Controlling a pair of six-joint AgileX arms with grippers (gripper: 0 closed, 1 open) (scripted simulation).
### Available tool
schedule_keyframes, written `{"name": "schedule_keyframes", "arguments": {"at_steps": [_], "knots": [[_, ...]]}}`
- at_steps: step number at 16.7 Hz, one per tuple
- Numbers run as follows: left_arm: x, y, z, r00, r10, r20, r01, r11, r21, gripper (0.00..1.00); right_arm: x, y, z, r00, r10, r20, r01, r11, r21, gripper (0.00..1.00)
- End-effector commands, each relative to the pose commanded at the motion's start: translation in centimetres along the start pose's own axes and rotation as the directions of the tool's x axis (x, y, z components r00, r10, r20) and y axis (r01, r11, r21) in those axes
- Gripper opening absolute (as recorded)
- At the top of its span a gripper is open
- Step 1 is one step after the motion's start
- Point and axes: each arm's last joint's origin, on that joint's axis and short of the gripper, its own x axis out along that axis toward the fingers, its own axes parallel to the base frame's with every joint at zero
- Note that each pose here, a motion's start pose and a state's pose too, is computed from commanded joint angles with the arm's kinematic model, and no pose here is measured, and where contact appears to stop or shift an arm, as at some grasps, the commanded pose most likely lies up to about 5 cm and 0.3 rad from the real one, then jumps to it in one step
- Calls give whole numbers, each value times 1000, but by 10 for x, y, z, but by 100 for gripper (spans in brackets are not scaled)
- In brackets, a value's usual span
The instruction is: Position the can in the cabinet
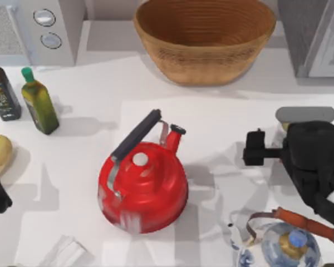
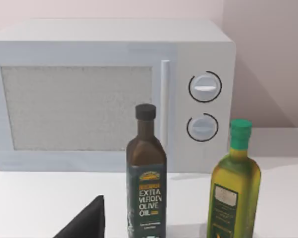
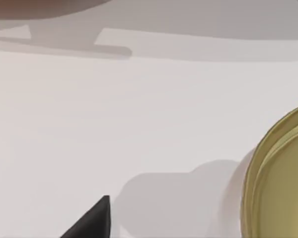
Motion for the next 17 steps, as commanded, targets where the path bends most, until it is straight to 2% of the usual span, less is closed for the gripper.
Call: {"name": "schedule_keyframes", "arguments": {"at_steps": [11, 17], "knots": [[0, 0, 0, 1000, 0, 0, 0, 1000, 0, 100, 0, 0, 0, 1000, 0, 0, 0, 1000, 0, 2], [0, 0, 0, 1000, 0, 0, 0, 1000, 0, 100, 0, 0, 0, 1000, 0, 0, 0, 1000, 0, 0]]}}
